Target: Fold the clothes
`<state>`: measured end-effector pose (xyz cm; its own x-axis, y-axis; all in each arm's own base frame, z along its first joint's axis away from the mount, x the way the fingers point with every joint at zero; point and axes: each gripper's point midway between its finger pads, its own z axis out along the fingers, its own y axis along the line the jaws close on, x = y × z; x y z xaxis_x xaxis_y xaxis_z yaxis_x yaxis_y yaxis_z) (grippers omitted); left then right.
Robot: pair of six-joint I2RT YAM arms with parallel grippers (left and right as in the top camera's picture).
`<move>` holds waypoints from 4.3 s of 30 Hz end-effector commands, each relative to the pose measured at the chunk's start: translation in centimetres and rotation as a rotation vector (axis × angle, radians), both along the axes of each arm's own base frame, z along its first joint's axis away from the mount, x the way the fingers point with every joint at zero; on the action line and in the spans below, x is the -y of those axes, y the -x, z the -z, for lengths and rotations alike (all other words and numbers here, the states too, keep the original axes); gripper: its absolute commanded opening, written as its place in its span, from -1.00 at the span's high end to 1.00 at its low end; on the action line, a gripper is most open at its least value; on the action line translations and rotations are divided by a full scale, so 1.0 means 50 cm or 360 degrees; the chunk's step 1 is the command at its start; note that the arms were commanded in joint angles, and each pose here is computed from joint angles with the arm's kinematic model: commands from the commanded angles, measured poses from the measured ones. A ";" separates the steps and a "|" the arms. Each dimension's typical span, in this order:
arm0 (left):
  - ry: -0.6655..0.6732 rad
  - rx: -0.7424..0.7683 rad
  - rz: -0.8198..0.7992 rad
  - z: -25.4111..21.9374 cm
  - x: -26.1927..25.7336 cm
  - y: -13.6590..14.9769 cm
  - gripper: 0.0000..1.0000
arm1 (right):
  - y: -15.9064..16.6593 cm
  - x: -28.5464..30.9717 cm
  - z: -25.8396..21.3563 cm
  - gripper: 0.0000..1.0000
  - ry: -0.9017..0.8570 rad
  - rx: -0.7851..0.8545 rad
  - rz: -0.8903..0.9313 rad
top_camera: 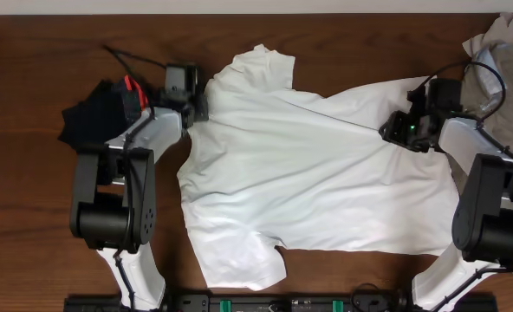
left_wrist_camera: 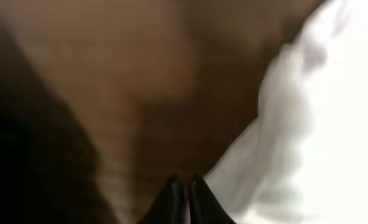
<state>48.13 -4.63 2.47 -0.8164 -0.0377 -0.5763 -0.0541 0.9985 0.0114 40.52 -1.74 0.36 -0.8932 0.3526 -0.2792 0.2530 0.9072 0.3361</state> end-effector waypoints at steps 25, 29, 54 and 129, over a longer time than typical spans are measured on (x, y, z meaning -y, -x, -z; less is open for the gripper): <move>0.0091 -0.0291 0.0382 -0.091 0.101 0.036 0.76 | 0.066 0.256 -0.014 0.83 0.0298 -0.0088 0.0577; 0.0072 -0.0311 0.0412 -0.078 0.100 0.037 0.75 | 0.039 0.235 -0.035 0.85 0.0067 0.0092 0.0358; 0.0064 -0.0452 0.0405 -0.006 0.098 0.052 0.75 | 0.167 0.484 -0.040 0.88 0.0173 -0.0092 0.1051; -0.0109 -0.0551 0.0400 0.125 0.073 0.044 0.88 | 0.009 0.055 0.088 0.86 0.0045 -0.0316 0.0338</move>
